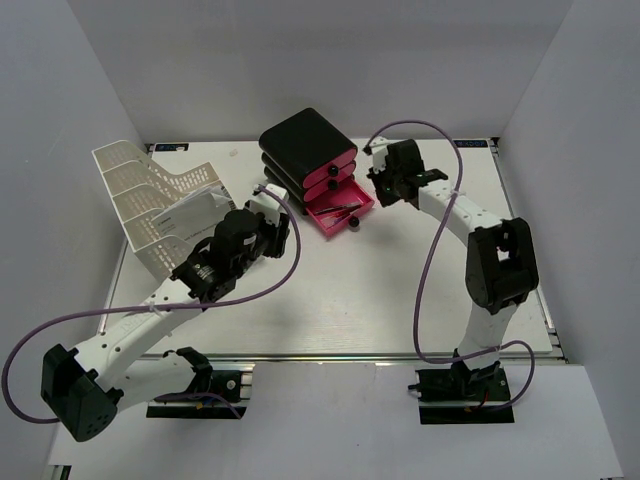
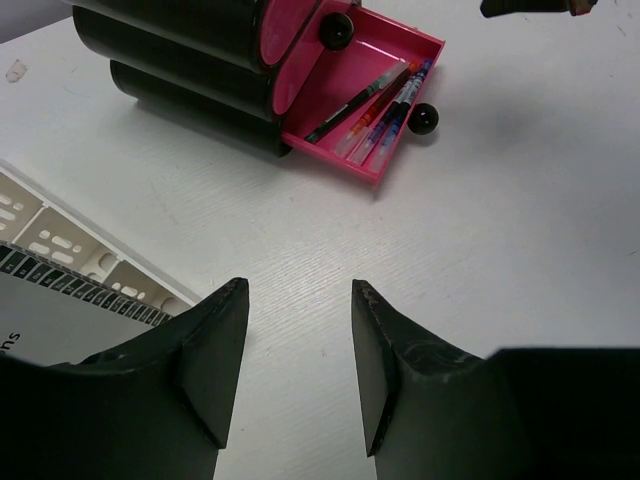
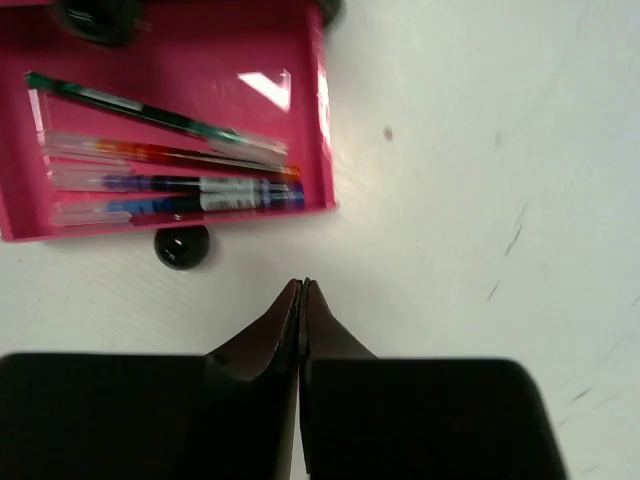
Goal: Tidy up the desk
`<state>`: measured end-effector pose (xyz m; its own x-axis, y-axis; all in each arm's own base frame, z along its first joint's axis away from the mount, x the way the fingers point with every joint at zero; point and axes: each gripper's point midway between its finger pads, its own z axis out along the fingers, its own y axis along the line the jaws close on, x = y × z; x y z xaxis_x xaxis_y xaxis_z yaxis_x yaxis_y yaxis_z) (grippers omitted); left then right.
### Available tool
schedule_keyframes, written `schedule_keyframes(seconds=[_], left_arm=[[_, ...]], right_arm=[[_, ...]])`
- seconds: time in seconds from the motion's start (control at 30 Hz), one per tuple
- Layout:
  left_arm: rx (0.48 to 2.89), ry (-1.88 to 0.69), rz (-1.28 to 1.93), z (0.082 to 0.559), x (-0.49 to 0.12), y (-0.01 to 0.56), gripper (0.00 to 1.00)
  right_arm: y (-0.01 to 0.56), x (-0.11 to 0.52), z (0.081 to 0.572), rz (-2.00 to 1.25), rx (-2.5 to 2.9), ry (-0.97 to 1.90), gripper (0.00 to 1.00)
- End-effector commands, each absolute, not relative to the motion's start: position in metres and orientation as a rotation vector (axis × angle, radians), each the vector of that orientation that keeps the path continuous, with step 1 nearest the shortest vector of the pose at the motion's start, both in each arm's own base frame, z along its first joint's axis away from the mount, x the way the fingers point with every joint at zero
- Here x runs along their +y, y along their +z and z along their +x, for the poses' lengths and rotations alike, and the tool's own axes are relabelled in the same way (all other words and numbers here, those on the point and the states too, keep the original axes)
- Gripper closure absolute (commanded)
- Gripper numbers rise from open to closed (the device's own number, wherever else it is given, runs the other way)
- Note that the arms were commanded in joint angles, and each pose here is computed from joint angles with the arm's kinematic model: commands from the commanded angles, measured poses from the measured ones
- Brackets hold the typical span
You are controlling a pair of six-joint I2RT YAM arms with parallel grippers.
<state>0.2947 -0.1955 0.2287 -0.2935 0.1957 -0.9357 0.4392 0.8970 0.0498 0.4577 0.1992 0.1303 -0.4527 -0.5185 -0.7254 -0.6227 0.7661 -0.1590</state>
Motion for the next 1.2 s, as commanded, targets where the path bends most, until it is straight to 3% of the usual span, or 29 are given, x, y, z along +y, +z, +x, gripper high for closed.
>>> schedule_keyframes(seconds=[0.0,0.4,0.8,0.87,1.03,1.17], left_arm=[[1.841,-0.276,0.449,0.293,-0.193,0.239,0.45],[1.843,-0.264,0.444,0.294,-0.192,0.237,0.45],[1.859,-0.251,0.45,0.295,-0.192,0.232,0.46],[1.863,-0.247,0.455,0.296,-0.192,0.23,0.46],[1.866,-0.245,0.456,0.296,-0.192,0.229,0.46],[1.869,-0.244,0.458,0.296,-0.193,0.228,0.46]], right_arm=[[0.098,0.182,0.433,-0.39,2.44,0.263,1.0],[0.036,0.2,0.434,-0.017,2.651,0.447,1.0],[0.034,0.227,0.448,0.213,2.585,0.717,1.0],[0.036,0.231,0.452,0.239,2.559,0.752,0.93],[0.04,0.238,0.463,0.269,2.521,0.806,0.9],[0.044,0.245,0.474,0.247,2.501,0.836,0.72]])
